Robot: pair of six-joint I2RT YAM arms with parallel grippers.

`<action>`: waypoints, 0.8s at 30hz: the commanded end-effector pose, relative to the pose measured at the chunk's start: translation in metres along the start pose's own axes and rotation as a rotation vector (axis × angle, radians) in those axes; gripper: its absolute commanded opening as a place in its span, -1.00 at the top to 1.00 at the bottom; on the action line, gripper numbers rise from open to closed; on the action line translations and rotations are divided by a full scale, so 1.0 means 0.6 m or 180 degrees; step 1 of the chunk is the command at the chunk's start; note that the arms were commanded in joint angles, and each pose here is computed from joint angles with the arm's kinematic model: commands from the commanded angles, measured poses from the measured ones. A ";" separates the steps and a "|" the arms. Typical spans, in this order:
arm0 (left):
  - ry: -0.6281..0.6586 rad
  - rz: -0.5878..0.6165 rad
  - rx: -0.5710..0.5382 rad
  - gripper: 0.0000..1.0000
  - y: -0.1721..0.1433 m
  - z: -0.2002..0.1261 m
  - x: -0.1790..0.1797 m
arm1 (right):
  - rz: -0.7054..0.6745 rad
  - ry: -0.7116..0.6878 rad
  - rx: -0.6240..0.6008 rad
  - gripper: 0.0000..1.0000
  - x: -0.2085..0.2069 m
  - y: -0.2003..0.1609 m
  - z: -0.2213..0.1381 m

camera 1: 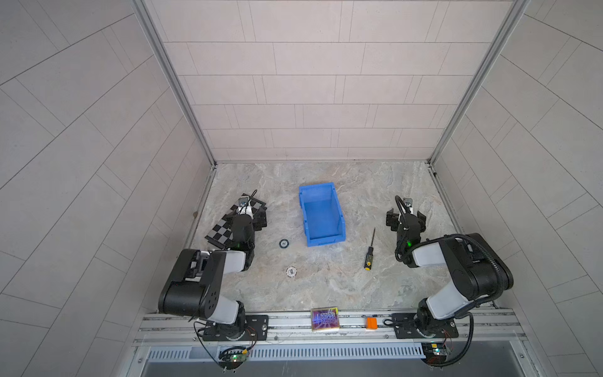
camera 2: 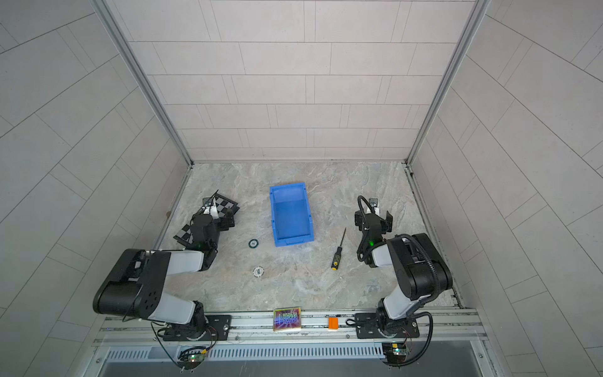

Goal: Put the screwdriver in the bin
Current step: Pick up the screwdriver from the center of the table.

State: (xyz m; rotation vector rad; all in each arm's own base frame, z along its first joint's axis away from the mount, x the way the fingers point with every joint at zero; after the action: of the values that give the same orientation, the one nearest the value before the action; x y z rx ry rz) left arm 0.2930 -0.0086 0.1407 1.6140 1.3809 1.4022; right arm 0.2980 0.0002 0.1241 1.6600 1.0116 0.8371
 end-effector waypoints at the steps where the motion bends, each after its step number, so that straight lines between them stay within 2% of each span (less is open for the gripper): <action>1: 0.0022 -0.0001 -0.0112 -0.99 0.012 -0.001 0.002 | -0.0032 -0.0042 -0.0026 -0.99 -0.002 -0.002 -0.002; 24: -0.0004 -0.0021 -0.0071 -0.99 0.011 0.005 0.004 | -0.0019 -0.0036 -0.0018 -0.99 -0.002 -0.001 -0.001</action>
State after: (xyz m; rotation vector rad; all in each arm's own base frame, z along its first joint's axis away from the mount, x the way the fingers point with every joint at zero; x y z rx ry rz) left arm 0.2930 -0.0083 0.1405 1.6149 1.3809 1.3996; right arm 0.2980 0.0001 0.1241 1.6601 1.0116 0.8371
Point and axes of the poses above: each gripper's point midway between its finger pads, its own z axis out along the fingers, its own x axis along the line the jaws close on, y = z × x, the point moved 10 cm from there along -z, back along the fingers, and after that the axes turned 15 degrees about z, right-handed, at the moved point
